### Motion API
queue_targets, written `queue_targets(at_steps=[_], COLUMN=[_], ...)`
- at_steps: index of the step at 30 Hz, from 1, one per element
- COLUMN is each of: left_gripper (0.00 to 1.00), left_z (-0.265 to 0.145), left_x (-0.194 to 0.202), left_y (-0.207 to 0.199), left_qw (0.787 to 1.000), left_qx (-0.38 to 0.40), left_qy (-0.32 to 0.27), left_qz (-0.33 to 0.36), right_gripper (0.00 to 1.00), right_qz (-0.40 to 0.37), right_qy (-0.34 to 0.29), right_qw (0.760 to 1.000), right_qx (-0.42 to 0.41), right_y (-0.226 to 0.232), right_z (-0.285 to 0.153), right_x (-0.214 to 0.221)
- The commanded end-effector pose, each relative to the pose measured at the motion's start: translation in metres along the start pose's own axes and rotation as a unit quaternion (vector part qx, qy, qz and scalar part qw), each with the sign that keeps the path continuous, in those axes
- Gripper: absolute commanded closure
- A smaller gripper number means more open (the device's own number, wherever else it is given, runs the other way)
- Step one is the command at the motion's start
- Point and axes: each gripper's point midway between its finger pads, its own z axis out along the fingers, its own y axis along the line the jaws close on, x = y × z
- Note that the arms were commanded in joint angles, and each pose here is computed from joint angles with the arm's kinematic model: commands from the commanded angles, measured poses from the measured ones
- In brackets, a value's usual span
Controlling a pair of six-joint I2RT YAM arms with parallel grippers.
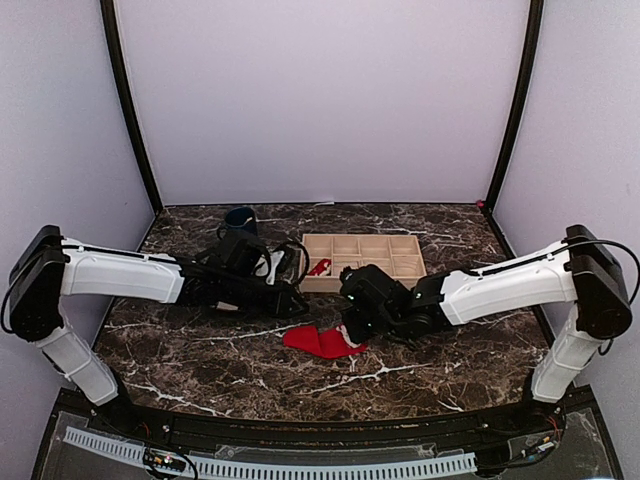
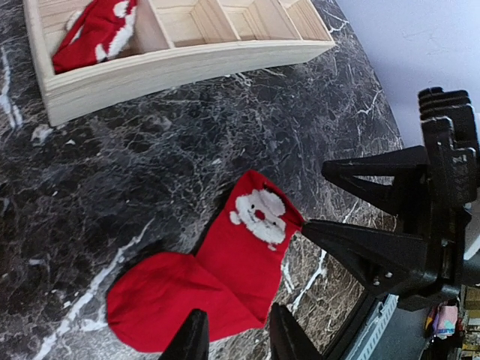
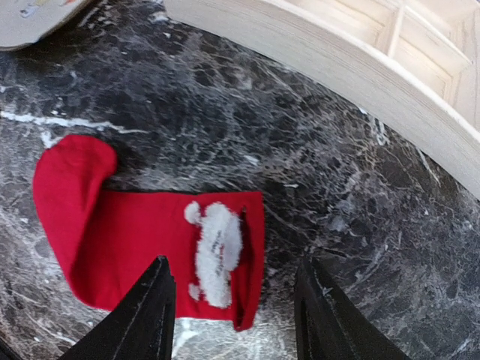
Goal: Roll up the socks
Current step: Place the sock at the center of the board, then flatten out the sock at the center of the board.
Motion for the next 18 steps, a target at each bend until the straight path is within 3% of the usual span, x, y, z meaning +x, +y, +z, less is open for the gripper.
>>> queue_targets(at_steps=[1,10,18], left_gripper=[0.7,0.69,0.69], left_z=[0.011,0.047,0.055], left_x=[-0.003,0.011,0.02], left_y=[-0.021,-0.026,-0.022], left_qw=[0.999,0.994,0.991], left_qx=[0.009,-0.027,-0.053], left_qy=[0.02,0.086,0.106], left_qz=[0.029,0.057,0.057], right_gripper=[0.49,0.48,0.48], right_qz=[0.009,0.01,0.001], right_qy=[0.005,0.037,0.064], right_qw=[1.0,0.999,0.998], right_qx=[0.016,-0.004,-0.018], right_y=[-0.016,-0.018,-0.012], right_z=[-0.002,0.012,0.026], right_x=[0.002,0.014,0.026])
